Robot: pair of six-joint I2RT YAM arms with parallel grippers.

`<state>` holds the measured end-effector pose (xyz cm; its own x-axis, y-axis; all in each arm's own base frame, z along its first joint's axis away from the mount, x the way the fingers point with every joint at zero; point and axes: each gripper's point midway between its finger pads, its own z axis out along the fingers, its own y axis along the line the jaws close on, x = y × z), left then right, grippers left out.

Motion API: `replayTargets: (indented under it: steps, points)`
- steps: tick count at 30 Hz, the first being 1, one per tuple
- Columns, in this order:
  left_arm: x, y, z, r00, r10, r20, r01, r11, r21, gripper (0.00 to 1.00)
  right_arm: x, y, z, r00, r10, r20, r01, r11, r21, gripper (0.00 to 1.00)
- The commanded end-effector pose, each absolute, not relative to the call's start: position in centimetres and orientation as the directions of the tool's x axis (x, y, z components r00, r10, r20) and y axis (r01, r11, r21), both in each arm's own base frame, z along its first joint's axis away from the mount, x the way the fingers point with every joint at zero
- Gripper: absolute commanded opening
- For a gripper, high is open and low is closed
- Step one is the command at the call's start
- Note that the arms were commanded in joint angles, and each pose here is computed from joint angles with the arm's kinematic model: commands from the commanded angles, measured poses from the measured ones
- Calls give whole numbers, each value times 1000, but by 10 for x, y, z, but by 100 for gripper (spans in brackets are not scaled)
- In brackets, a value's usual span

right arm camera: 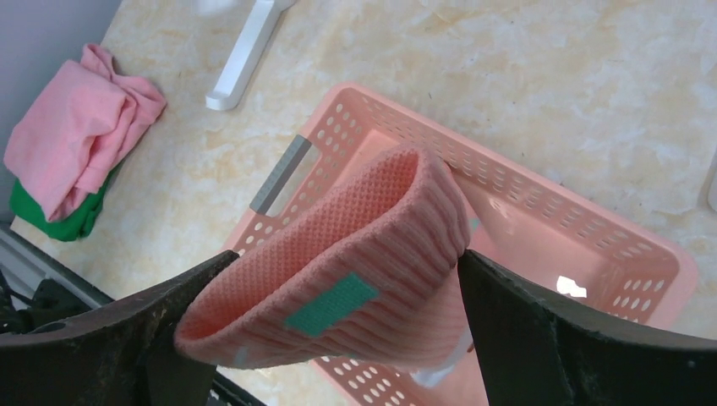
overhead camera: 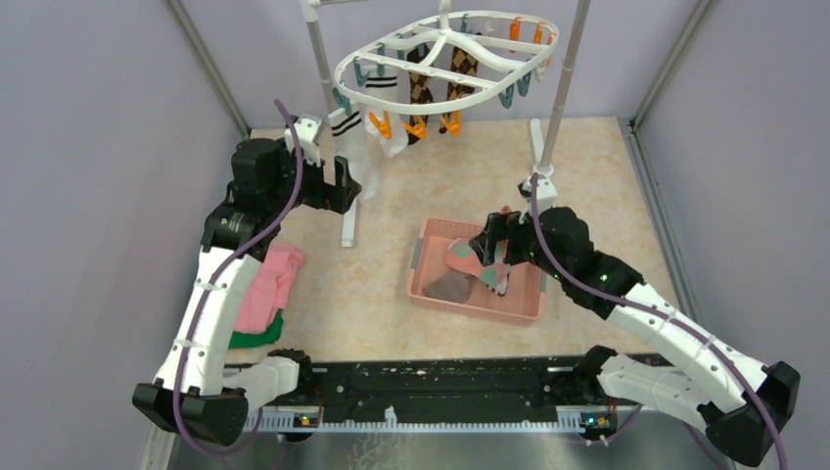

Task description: Remove the socks clipped to the hanger

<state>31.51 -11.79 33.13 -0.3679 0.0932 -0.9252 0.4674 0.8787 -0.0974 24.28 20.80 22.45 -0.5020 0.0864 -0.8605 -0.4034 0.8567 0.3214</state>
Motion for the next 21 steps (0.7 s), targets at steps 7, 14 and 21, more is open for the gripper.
replayTargets:
  steps: [7,14,21]
  points:
    - [338,-94,352,-292,66,-954,394,918,-57,99,252,220,249,-540,3,-841,-426,861,277,99]
    - [377,-92,348,-274,64,-959,414,908,-58,99,245,211,219,-629,-104,-770,-405,890,210,99]
    - [385,-116,357,-178,55,-983,565,823,-56,88,244,220,252,-529,-2,-849,-461,841,285,99]
